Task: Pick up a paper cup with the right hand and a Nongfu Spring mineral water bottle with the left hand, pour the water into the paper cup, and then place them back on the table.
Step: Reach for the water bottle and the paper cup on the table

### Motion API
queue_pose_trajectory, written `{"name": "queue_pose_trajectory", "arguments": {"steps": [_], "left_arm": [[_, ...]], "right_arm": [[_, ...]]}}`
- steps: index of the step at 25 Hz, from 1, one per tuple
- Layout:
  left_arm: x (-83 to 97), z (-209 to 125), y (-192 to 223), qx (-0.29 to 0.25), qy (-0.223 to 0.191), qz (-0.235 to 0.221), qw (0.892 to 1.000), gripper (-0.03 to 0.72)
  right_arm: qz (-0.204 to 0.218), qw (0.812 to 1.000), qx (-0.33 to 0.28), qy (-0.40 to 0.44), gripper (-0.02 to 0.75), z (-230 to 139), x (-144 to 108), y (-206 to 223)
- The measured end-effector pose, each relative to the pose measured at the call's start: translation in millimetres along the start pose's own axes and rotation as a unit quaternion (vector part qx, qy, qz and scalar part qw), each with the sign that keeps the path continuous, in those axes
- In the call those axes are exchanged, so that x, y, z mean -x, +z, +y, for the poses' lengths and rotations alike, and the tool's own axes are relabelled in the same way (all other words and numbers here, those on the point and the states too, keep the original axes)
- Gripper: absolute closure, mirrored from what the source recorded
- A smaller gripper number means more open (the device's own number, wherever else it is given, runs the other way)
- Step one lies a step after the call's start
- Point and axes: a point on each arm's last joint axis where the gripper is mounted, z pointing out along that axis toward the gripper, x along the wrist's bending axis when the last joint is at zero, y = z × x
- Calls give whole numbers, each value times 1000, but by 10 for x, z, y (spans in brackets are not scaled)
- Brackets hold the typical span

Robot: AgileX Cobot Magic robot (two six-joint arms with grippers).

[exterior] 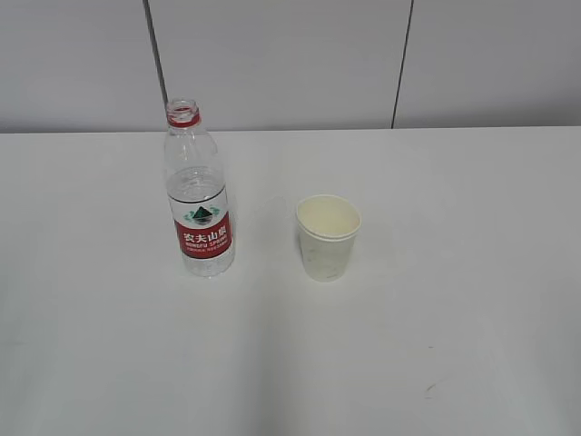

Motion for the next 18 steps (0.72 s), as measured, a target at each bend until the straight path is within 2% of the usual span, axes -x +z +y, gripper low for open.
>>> {"name": "queue_pose_trajectory", "arguments": {"steps": [18], "left_arm": [[-1, 0, 0, 0, 0, 0, 1000, 251]], "right_arm": [[0, 1000, 5, 0, 150, 10, 0, -5]]}}
